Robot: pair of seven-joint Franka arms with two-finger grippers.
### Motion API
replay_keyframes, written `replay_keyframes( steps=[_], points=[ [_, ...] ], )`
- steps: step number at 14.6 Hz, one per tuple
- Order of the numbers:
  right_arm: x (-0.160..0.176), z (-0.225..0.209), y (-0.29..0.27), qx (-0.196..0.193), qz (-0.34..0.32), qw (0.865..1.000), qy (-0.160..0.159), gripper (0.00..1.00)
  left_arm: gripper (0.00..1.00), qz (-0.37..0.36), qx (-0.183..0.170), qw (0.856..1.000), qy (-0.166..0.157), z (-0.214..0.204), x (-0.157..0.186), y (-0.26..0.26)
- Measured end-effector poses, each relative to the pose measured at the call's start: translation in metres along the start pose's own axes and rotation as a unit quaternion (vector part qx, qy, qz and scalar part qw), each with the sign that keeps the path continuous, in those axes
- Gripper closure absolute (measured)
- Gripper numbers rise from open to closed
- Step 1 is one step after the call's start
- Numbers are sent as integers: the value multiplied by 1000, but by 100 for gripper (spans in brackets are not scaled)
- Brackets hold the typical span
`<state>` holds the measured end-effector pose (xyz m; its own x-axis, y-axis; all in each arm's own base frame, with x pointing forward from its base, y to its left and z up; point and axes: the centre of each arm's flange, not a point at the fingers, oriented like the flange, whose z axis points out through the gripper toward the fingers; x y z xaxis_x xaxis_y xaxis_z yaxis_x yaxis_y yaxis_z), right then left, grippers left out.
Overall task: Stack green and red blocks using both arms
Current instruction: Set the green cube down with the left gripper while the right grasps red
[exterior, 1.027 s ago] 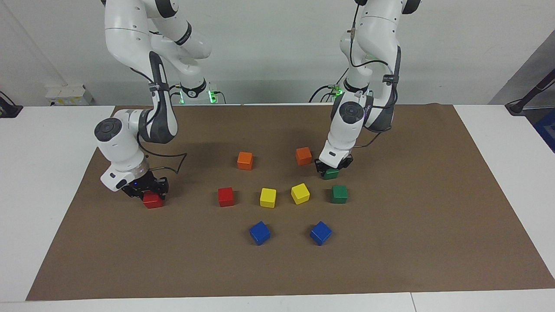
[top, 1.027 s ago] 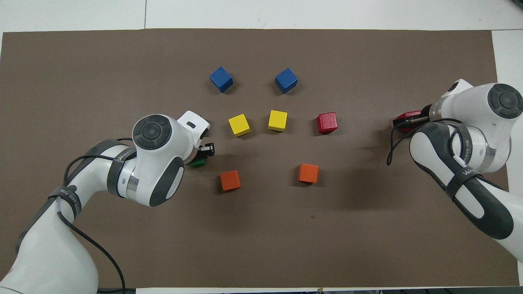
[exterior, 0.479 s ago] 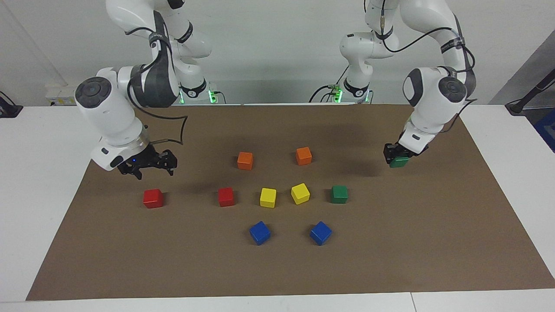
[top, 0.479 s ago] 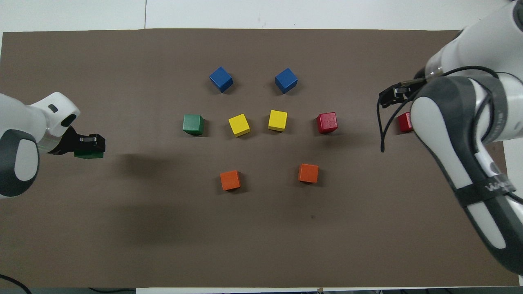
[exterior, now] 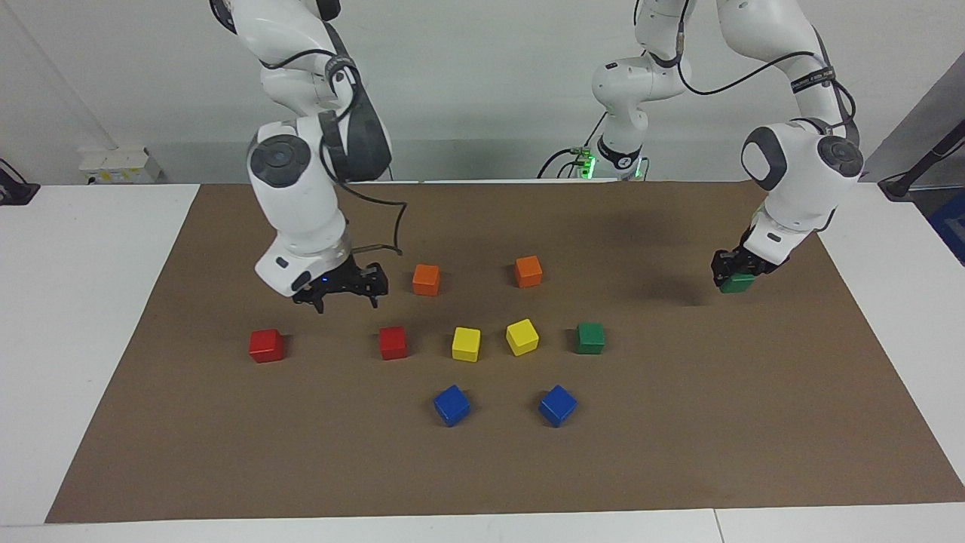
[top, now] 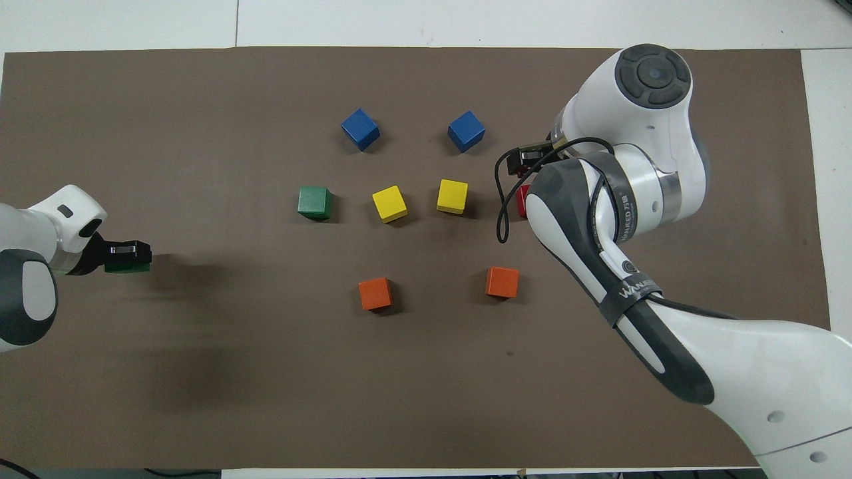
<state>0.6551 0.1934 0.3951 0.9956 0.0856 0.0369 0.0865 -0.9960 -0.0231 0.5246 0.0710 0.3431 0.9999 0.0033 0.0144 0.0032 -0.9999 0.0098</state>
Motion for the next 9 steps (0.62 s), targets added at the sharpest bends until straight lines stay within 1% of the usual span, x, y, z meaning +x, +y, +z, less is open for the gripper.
replay_keyframes(
  steps=[5, 9],
  points=[
    [8, 25, -2, 4, 31, 999, 8, 0, 45, -21, 1, 1000, 18, 28, -16, -5],
    [7, 49, -7, 4, 41, 999, 5, 0, 45, -29, 1, 999, 22, 30, -16, -5]
  ],
)
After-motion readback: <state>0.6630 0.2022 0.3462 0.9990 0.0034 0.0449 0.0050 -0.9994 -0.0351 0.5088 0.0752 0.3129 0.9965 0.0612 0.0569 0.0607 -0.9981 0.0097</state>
